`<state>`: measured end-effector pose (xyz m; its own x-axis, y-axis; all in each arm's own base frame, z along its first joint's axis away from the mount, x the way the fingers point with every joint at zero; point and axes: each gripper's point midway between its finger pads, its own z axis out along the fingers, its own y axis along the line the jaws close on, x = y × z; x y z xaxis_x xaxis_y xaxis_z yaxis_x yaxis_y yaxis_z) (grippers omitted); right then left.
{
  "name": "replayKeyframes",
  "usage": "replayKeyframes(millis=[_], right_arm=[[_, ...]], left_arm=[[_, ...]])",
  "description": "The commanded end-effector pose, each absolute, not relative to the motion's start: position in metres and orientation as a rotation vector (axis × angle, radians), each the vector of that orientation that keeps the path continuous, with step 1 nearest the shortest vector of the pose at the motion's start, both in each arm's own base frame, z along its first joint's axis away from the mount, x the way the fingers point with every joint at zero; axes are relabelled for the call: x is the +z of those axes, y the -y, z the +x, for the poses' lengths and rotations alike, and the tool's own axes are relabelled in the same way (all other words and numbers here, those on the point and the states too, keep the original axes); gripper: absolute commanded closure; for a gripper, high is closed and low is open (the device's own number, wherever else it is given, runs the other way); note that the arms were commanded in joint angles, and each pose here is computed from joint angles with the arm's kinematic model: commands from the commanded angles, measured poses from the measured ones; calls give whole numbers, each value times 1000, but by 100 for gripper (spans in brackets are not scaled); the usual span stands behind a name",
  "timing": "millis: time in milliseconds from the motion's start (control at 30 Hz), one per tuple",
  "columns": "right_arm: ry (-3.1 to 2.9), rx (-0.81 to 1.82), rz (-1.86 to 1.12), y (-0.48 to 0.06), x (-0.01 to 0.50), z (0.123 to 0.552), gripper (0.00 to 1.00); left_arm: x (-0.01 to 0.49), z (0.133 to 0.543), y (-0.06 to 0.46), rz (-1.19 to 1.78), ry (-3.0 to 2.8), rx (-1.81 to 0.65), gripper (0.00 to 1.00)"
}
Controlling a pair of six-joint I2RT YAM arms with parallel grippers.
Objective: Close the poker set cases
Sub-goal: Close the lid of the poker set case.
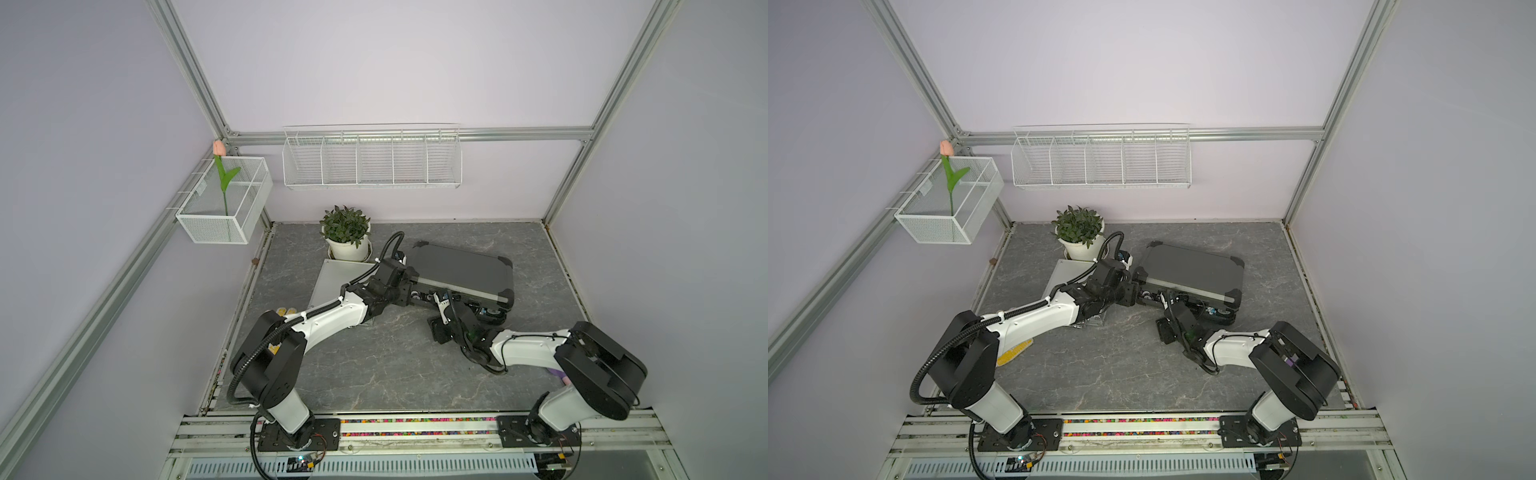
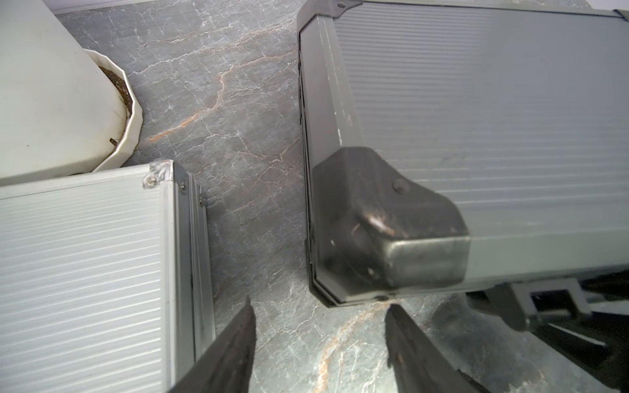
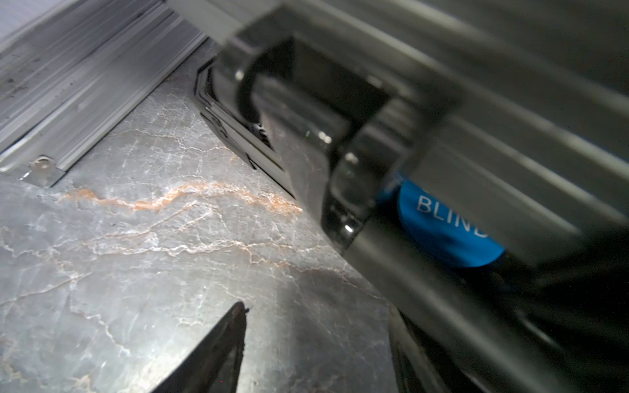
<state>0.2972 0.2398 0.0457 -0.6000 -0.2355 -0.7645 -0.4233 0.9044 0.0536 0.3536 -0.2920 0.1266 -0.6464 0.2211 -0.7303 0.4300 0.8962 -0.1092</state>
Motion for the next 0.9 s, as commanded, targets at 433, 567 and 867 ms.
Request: replayKeyframes(millis=[433, 567, 867], right_arm=[[-2195, 226, -415, -229, 66, 316, 30], [-2195, 225, -419, -229, 66, 316, 30], [-2197, 210, -425, -228, 67, 316, 29]], left_arm=[[92, 364, 301, 494, -2305, -327, 37], [85, 367, 302, 505, -2279, -315, 37], [73, 356, 299, 551, -2238, -303, 37]])
